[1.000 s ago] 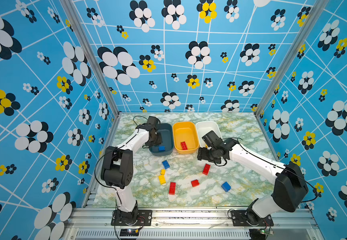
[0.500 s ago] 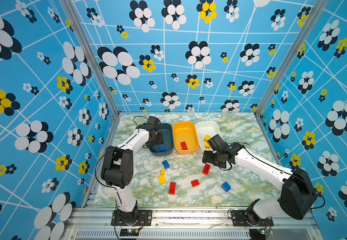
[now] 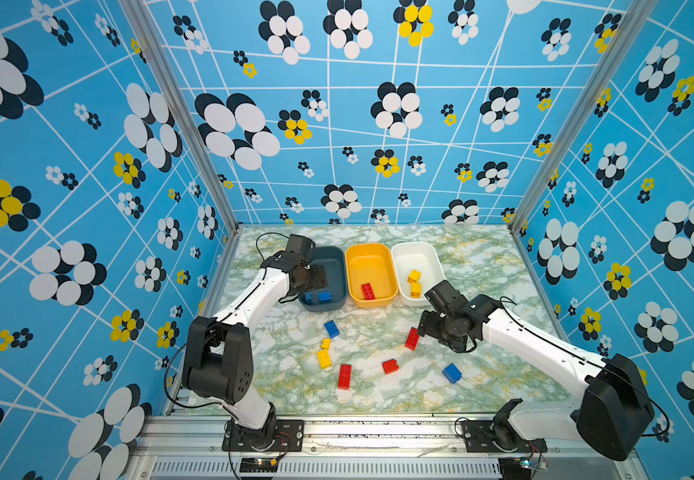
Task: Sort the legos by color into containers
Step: 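Lower right gripper to a blue brick near the table edge and grasp it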
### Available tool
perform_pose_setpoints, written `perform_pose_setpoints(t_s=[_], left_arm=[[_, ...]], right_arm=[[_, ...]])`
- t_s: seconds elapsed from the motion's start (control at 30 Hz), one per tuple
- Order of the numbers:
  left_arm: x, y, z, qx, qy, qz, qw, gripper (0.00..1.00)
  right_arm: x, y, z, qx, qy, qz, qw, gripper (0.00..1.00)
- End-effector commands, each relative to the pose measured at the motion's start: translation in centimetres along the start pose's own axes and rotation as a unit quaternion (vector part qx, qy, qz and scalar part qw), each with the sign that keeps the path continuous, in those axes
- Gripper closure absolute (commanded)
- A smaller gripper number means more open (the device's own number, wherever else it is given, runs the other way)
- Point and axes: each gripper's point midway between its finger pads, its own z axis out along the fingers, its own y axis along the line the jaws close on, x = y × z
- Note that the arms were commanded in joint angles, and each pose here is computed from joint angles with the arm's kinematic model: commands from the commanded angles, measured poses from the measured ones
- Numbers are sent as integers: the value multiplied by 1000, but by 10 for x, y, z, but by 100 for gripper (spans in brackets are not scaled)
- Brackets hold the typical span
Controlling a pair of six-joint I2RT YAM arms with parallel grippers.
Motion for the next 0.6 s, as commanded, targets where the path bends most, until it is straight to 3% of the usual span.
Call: perform_pose_setpoints(t_s=[0.0,0.57], left_arm=[[7,-11,-10,26,-5,-4,1000,17],[29,-18,-30,54,-9,-9,998,12]], right_arm=[[8,-26,0,41,3,42,998,12],[48,-66,19,83,44,141,986,13]])
